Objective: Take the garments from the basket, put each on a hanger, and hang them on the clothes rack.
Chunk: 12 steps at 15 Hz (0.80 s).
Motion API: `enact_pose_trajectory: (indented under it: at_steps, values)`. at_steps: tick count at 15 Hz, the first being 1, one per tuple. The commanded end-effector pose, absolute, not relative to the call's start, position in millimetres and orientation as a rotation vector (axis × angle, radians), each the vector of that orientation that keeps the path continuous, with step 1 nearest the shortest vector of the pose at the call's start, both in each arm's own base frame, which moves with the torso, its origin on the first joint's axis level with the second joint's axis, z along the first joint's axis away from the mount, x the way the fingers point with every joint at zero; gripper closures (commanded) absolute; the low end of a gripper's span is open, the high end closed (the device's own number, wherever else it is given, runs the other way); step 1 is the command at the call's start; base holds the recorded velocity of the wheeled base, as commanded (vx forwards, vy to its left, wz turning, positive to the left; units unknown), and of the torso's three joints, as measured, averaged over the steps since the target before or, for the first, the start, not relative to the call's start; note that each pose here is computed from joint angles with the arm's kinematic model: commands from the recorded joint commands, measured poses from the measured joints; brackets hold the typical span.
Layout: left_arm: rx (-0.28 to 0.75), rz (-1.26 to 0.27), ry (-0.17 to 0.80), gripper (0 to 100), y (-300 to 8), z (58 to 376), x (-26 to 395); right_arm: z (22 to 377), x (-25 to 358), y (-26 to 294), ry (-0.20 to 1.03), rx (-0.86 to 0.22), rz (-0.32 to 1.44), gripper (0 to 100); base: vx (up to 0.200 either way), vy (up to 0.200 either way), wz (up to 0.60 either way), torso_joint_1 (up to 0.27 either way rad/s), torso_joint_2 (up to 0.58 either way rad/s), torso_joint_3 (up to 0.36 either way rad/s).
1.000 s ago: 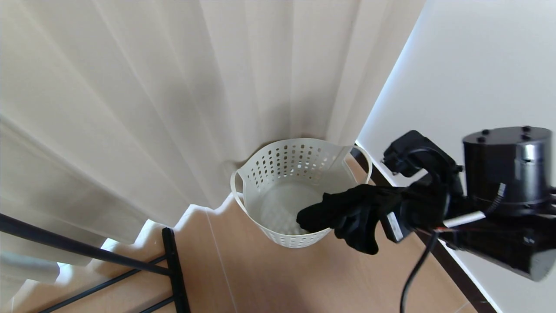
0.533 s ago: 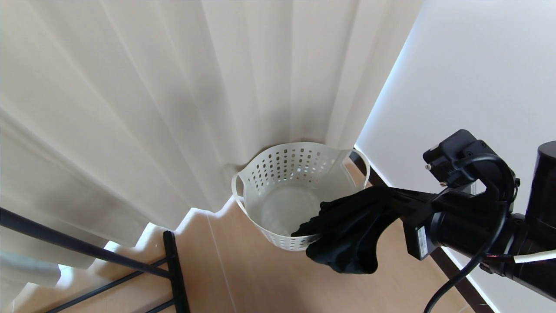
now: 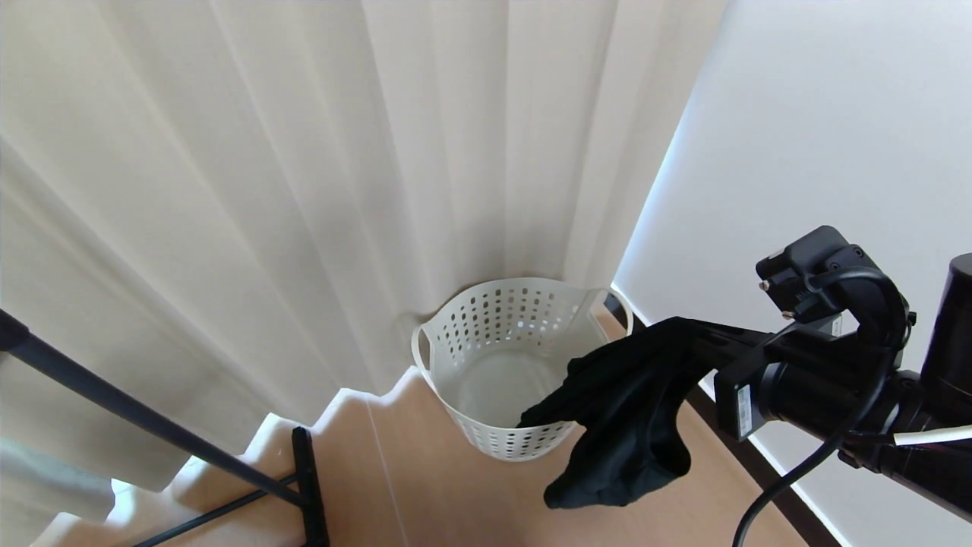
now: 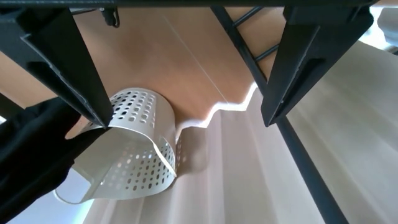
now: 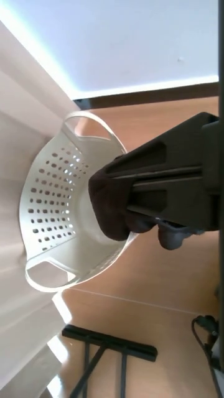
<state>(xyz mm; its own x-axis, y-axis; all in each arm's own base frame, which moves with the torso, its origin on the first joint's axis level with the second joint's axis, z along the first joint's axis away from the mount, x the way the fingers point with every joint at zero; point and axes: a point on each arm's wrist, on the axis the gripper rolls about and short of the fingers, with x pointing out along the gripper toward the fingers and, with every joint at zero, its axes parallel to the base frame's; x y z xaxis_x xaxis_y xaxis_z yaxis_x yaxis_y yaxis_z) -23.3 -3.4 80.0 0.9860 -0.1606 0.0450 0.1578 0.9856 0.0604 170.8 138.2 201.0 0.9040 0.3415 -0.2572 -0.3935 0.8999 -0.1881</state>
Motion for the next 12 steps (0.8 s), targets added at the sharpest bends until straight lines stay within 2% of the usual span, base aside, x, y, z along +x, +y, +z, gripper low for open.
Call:
enact_pose_trajectory:
  at_steps: [1, 6, 12]
  values:
    - [0.057, -0.161, -0.049, 0, -3.4, 80.0, -23.2, 200.2, 171.3, 136.5, 0.223, -0.241, 0.375, 100, 0.000, 0.000, 0.00, 0.036, -0.33, -0.090]
    - [0.057, -0.160, -0.049, 0, -3.4, 80.0, -23.2, 201.1, 172.5, 134.0, 0.220, -0.237, 0.363, 100, 0.000, 0.000, 0.00, 0.079, -0.43, -0.136]
    - [0.057, -0.160, -0.050, 0, -3.4, 80.2, -23.2, 206.5, 168.4, 130.5, 0.198, -0.233, 0.363, 100, 0.000, 0.000, 0.00, 0.138, -0.48, -0.137]
